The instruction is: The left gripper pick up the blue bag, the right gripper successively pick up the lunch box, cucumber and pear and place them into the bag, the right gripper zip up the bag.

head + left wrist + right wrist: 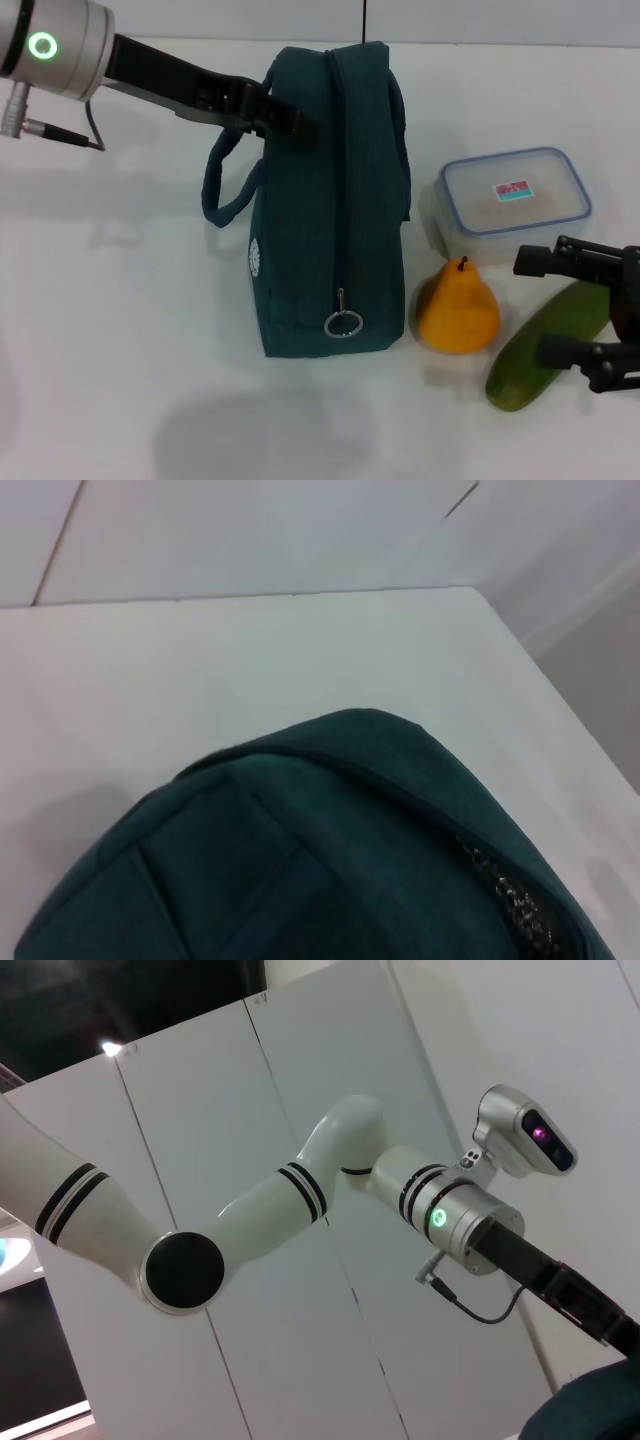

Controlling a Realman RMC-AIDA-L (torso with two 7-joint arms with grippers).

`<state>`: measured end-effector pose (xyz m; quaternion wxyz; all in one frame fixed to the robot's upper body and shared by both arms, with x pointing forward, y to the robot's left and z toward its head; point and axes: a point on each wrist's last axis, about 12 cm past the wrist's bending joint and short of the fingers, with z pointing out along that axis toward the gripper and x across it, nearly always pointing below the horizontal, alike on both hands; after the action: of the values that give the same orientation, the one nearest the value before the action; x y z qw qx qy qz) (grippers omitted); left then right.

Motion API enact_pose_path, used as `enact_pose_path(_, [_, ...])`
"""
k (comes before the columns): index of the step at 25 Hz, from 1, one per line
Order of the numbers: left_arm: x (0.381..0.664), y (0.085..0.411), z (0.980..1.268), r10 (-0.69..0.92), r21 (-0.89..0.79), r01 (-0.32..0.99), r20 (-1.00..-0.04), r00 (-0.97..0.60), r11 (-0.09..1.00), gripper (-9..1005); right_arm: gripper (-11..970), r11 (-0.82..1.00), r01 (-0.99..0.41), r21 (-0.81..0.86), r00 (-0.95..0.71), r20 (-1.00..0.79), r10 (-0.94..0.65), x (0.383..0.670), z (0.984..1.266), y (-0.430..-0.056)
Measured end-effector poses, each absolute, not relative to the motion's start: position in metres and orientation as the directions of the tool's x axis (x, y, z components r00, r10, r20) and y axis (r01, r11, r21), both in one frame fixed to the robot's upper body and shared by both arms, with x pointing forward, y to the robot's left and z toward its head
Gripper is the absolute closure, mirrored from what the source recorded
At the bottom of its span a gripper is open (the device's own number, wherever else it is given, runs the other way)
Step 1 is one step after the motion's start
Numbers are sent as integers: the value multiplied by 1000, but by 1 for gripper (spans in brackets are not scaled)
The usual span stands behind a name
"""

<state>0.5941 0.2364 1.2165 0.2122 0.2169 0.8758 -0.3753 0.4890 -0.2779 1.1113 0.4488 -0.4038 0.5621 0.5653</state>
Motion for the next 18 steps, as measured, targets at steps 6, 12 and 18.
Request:
enact_pose_path(6, [595,239,1220,217,-566,546,-545,-810,618,535,78,36,-960,278,-276,-959,56,487,1110,-279])
enact_pose_path(12, [594,242,1218,214,-572,540,-538,-815,618,821,78,36,-958,283,-281,-958,61,485,1109,-278])
enact_pose_path(18, [594,242,1216,212,-576,536,-534,-819,618,963,78,48,-952,302,-297,-951,89,481,1105,-277])
